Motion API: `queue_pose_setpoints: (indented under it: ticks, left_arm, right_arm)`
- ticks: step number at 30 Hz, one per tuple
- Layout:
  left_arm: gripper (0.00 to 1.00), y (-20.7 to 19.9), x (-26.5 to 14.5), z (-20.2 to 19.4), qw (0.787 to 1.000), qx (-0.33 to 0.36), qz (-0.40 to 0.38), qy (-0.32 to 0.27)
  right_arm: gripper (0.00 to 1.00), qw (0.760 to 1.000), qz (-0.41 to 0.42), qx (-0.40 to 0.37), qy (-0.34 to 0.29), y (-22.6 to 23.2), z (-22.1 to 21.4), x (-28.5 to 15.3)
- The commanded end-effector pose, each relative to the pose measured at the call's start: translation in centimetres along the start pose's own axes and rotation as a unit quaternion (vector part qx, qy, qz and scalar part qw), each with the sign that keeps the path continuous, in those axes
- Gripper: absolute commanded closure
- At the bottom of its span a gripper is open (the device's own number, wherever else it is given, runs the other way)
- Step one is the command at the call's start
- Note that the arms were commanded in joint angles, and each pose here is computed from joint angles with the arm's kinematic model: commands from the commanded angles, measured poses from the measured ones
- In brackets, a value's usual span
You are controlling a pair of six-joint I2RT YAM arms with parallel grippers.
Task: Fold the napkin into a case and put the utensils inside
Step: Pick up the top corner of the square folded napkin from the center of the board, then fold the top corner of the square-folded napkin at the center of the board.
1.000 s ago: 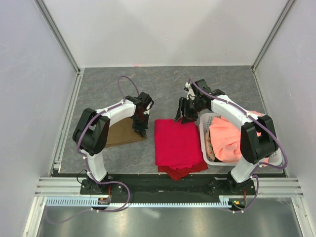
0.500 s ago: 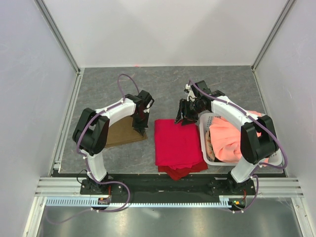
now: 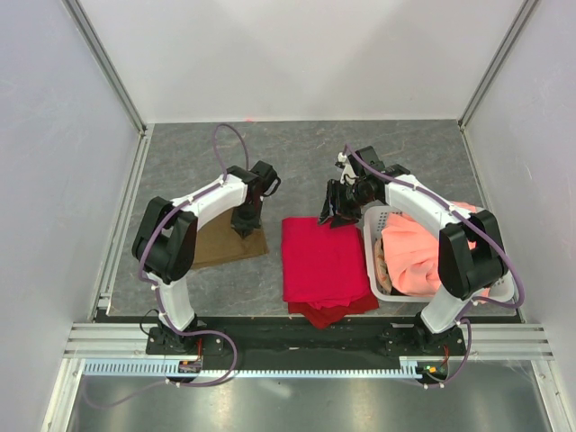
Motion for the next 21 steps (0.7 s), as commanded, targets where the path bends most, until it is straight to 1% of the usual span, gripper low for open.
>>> queue_pose_setpoints:
  ticks: [1, 3, 4, 6, 8, 14, 16, 21]
  left_arm:
    - [0.98, 4.3, -1.3, 1.8, 0.993, 0.009, 0.108, -0.034]
    - [0.98, 5.7, -1.3, 2.2, 0.991, -0.001, 0.125, -0.036]
    - [0.98, 6.7, -1.3, 2.4, 0.989, 0.003, 0.147, -0.036]
    - [0.98, 8.6, -1.0, 2.8, 0.985, -0.010, 0.172, -0.034]
    - [0.98, 11.0, -1.0, 3.3, 0.979, -0.024, 0.202, -0.031]
    - [0.98, 16.2, -1.9, 5.3, 0.965, -0.049, 0.250, -0.064]
    - [0.98, 17.3, -2.1, 6.3, 0.961, -0.048, 0.260, -0.077]
    - [0.98, 19.2, -1.3, 7.5, 0.957, -0.052, 0.276, -0.074]
  right_arm:
    - [0.47, 0.999, 0.028, -0.017, -0.017, 2.1, 1.7, -0.4]
    - [0.47, 0.999, 0.033, -0.021, -0.020, 2.8, 2.3, -0.4]
    - [0.48, 0.999, 0.029, -0.021, -0.012, 2.9, 2.1, 0.0]
    - [0.48, 0.999, 0.032, -0.027, -0.012, 3.5, 2.4, 0.2]
    - [0.48, 0.999, 0.026, -0.029, 0.002, 3.6, 2.0, 1.0]
    - [0.49, 0.999, 0.016, -0.032, 0.025, 3.7, 1.2, 2.6]
    - [0.48, 0.999, 0.013, -0.031, 0.029, 3.6, 1.1, 2.9]
    - [0.49, 0.999, 0.005, -0.028, 0.037, 3.4, 0.9, 3.6]
Point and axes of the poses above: each gripper's point midway between its finger pads, its own x axis out along the fingers, its own y axis along the line the jaws close on, z = x × y, the point moved 3 cm from there along -x, back along the fingers, and after that the axes turned 9 degrees about x, right-handed, at the moved point
